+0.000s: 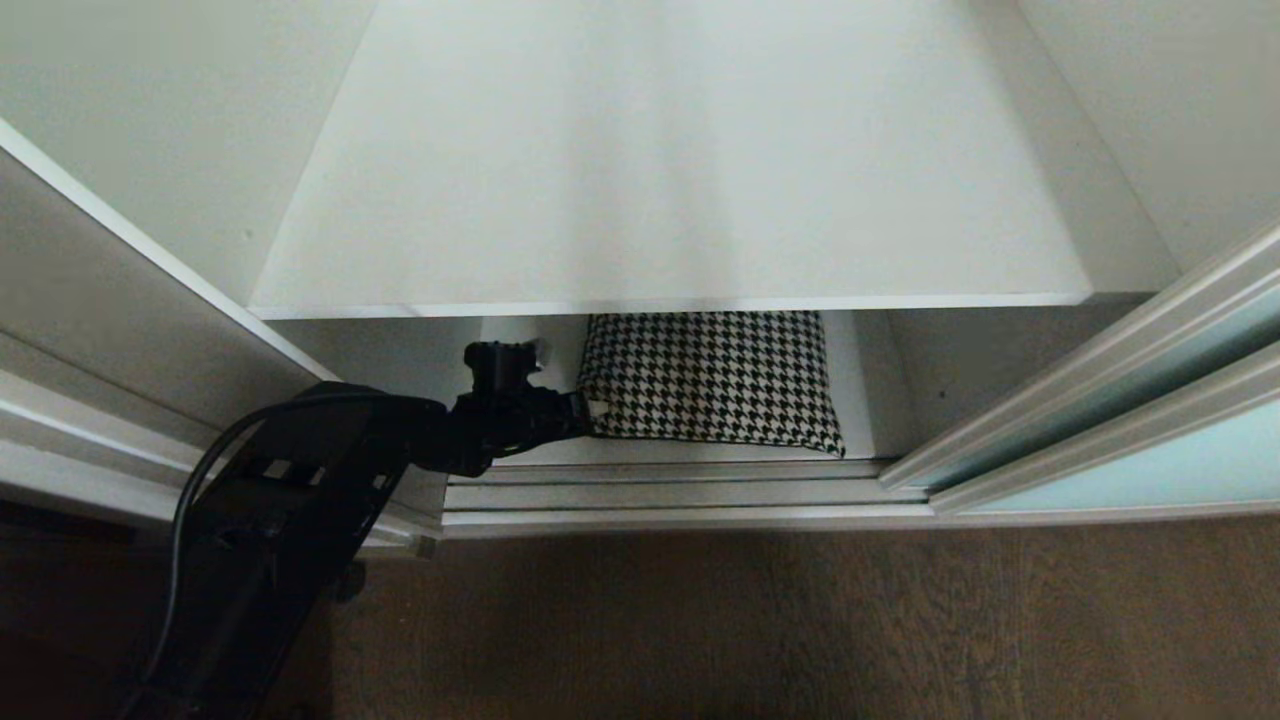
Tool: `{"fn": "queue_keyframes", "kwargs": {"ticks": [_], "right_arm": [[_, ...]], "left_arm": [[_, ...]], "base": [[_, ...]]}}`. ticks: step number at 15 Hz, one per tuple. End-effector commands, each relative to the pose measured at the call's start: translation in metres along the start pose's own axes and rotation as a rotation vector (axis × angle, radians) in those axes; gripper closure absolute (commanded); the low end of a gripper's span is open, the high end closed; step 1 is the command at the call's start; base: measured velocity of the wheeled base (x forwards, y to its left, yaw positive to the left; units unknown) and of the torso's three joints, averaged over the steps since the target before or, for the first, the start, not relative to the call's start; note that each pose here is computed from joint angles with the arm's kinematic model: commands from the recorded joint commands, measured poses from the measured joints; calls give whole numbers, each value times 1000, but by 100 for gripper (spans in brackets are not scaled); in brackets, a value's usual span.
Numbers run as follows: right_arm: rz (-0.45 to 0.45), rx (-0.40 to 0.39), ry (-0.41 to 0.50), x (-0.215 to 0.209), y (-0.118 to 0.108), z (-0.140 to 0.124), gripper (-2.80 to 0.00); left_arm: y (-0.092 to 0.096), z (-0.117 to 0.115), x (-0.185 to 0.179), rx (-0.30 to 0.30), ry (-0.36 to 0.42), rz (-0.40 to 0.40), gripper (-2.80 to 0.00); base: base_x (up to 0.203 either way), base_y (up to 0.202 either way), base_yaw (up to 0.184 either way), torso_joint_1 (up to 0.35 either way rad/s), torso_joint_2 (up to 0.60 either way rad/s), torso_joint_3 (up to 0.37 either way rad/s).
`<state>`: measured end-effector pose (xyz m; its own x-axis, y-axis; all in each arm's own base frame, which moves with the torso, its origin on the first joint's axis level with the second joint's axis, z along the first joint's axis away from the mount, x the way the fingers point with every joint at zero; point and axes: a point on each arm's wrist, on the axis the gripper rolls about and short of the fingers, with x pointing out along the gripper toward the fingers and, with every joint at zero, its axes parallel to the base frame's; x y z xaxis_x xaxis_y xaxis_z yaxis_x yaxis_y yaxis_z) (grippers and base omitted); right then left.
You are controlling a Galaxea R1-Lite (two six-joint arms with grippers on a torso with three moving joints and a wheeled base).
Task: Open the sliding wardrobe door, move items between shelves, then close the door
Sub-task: Place the pillow on the higher shelf
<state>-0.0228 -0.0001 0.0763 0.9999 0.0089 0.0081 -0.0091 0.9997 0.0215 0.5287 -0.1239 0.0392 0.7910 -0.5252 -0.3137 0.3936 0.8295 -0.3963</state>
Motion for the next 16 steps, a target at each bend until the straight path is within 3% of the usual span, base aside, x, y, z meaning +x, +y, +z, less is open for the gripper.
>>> {"fn": "queue_keyframes", "kwargs": {"ticks": [1,5,8,16], "right_arm": [[0,0,-1,0,0,0,0],[0,0,-1,0,0,0,0],[2,0,-1,0,0,0,0],[0,0,-1,0,0,0,0]], "left_arm": [[0,-3,-1,-11,14,0,0],[-2,-4,-8,-30,43,7,0],[-12,-1,-28,-60,122,-36,0],[-32,-13,-88,-114,271,-47,0]], "base": [[0,0,0,0,0,0],[0,0,0,0,0,0],[0,0,0,0,0,0],[0,0,0,0,0,0]]}}
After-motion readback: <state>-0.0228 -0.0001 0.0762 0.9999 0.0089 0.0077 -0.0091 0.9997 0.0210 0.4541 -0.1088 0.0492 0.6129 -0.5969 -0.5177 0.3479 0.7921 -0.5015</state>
